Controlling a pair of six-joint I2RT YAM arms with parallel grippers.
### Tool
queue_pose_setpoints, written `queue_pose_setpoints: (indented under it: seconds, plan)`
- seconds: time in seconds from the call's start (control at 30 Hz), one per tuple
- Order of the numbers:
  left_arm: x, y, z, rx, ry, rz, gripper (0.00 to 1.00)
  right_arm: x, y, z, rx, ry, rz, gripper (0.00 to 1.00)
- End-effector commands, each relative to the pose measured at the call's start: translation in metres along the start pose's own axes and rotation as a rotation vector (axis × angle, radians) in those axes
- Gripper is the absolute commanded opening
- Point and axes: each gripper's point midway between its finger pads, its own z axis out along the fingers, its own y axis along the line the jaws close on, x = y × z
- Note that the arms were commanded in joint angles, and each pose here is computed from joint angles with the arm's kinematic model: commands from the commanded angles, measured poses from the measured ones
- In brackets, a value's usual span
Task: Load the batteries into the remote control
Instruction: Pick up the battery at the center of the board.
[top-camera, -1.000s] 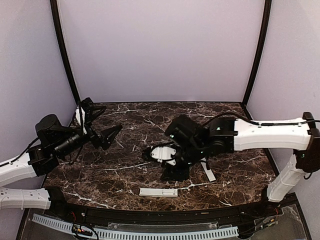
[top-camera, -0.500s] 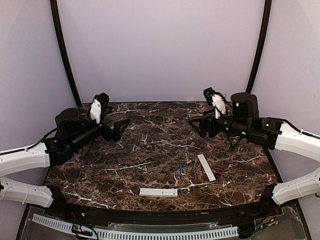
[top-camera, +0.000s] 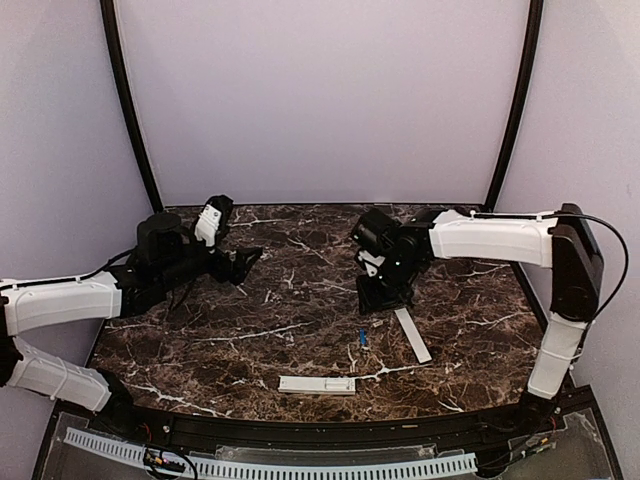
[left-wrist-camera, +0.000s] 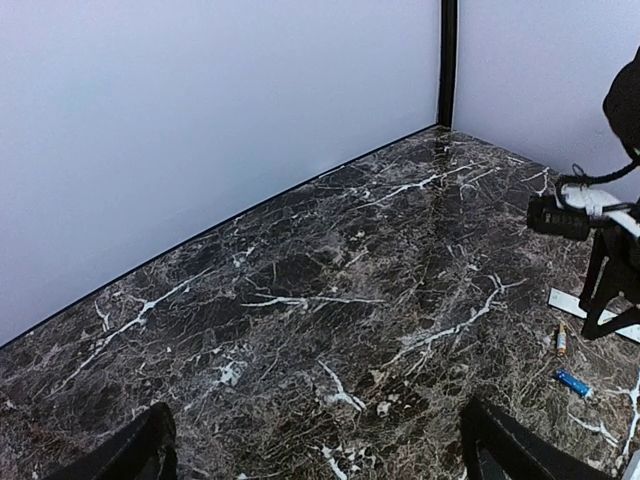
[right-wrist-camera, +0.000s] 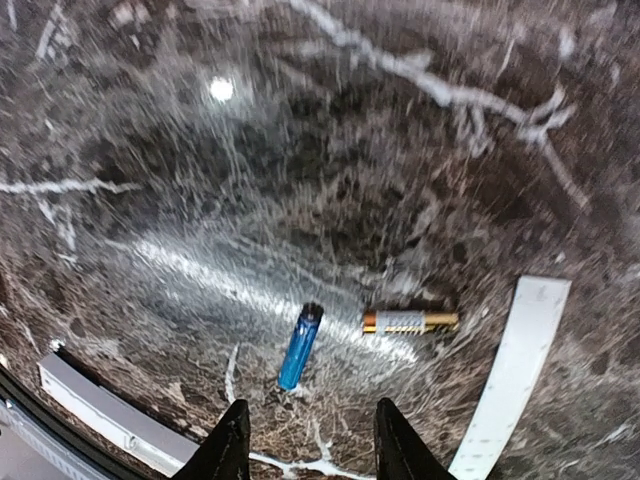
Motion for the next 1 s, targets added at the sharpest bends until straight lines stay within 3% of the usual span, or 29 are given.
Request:
queue_pose_setpoints:
  seconds: [0.0,0.17,0.3,0.43,0.53,0.7,0.97]
  plan:
    - [-0.007,-0.008,-0.003,0.053,-0.015,0.032,0.98,0.029,0.003,0.007,0.054,0.137,0.071,0.39]
    - [-0.007,-0.012,-0.005,0.078,-0.030,0.036,0.98,0.021,-0.012,0.015,0.141,0.154,-0.086,0.39]
    - [-0.010,-0.014,-0.007,0.090,-0.042,0.054,0.99,0.017,-0.005,0.019,0.077,0.166,-0.506,0.45]
    - [-0.013,-0.014,-0.010,0.087,-0.057,0.080,0.99,0.016,-0.002,0.015,0.016,0.060,-0.937,0.56]
    - [-0.015,-0.015,-0.012,0.091,-0.066,0.099,0.98,0.017,0.004,0.013,-0.065,0.006,-1.151,0.59]
    - [-0.015,-0.014,-0.012,0.088,-0.061,0.107,0.99,-0.002,-0.010,0.023,-0.051,0.040,-1.195,0.56]
    - [-0.014,-0.015,-0.012,0.090,-0.058,0.131,0.99,0.005,-0.019,0.041,-0.139,0.150,-1.193,0.50]
